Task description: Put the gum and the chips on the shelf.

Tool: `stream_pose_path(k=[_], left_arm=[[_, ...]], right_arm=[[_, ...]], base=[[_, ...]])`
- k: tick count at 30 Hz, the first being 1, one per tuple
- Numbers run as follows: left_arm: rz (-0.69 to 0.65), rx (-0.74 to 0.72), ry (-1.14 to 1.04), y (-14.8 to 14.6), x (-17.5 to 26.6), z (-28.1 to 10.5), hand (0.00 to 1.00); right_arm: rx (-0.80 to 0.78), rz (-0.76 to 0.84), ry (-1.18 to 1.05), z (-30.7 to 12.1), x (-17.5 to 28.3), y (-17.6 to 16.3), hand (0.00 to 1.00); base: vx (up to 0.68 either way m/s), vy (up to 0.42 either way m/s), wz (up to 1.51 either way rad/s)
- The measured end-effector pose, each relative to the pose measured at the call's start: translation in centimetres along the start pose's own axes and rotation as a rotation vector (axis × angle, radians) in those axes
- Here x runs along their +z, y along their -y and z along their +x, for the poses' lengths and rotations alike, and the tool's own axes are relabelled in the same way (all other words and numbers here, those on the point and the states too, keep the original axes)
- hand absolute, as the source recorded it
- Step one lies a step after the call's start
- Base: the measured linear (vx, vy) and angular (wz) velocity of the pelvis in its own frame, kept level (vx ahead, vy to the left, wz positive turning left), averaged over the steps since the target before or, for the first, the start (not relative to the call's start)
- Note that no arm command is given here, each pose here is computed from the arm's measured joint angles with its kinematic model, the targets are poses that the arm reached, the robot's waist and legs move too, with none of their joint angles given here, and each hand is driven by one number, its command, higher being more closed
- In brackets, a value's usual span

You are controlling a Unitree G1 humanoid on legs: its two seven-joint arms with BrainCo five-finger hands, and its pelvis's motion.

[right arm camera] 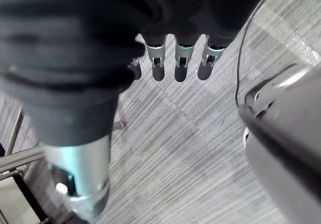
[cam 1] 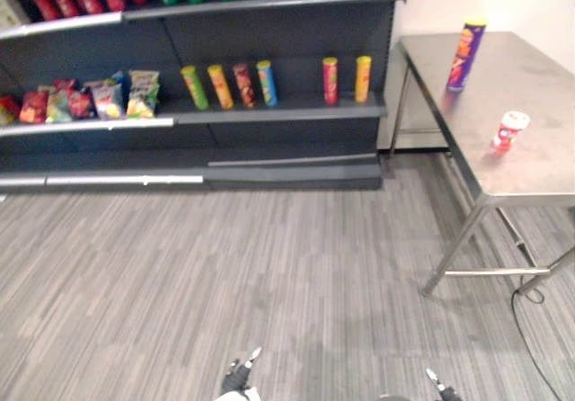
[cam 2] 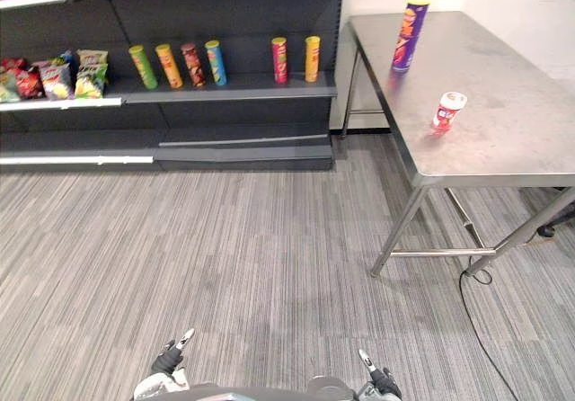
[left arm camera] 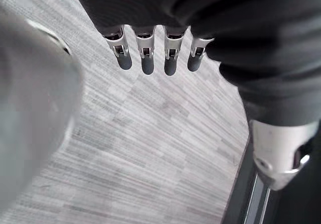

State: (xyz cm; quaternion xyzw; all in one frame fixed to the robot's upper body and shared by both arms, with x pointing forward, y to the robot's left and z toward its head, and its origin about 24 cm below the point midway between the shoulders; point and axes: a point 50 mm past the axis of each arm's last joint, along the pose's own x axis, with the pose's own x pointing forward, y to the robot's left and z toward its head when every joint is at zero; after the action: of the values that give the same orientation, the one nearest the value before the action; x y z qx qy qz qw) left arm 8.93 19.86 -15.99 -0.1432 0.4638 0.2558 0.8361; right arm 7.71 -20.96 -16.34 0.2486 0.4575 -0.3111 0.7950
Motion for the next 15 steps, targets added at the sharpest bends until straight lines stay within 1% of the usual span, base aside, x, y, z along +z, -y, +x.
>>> stream_pose_path(k=[2, 5, 9, 10, 12, 15], left_arm=[[-0.037, 0.021, 0.008, -0.3, 0.0, -0.1, 0.0], [-0.055, 0.024, 0.014, -0.4, -0.2, -0.2, 0.0], [-0.029, 0.029, 0.044, -1.0, 0.9, 0.1, 0.0], [-0.035, 0.034, 0.043, -1.1, 0.8, 0.1, 0.0], [-0.059, 0.067, 0.026, -2.0, 0.4, 0.0, 0.0], [-0.04, 0.09, 0.015, -2.9, 0.1, -0.1, 0.0]], right_arm=[[-0.012, -0.007, -0.012, -0.2, -0.5, 0.6, 0.0], [-0.023, -0.034, -0.009, -0.3, -0.5, 1.4, 0.0], [0.045, -0.035, -0.017, -0.2, -0.9, -1.1, 0.0], [0.046, -0.035, -0.014, -0.2, -0.8, -1.2, 0.0], [0.073, -0.057, -0.007, -0.1, -0.7, -1.9, 0.0], [0.117, -0.074, 0.001, -0.1, -0.4, -2.9, 0.0]], base=[[0.27, 0.306, -0.13], [0.34, 0.359, -0.08], [0.42, 0.265, -0.07], [0.43, 0.315, -0.35], [0.34, 0.241, -0.67], [0.26, 0.15, -0.74]])
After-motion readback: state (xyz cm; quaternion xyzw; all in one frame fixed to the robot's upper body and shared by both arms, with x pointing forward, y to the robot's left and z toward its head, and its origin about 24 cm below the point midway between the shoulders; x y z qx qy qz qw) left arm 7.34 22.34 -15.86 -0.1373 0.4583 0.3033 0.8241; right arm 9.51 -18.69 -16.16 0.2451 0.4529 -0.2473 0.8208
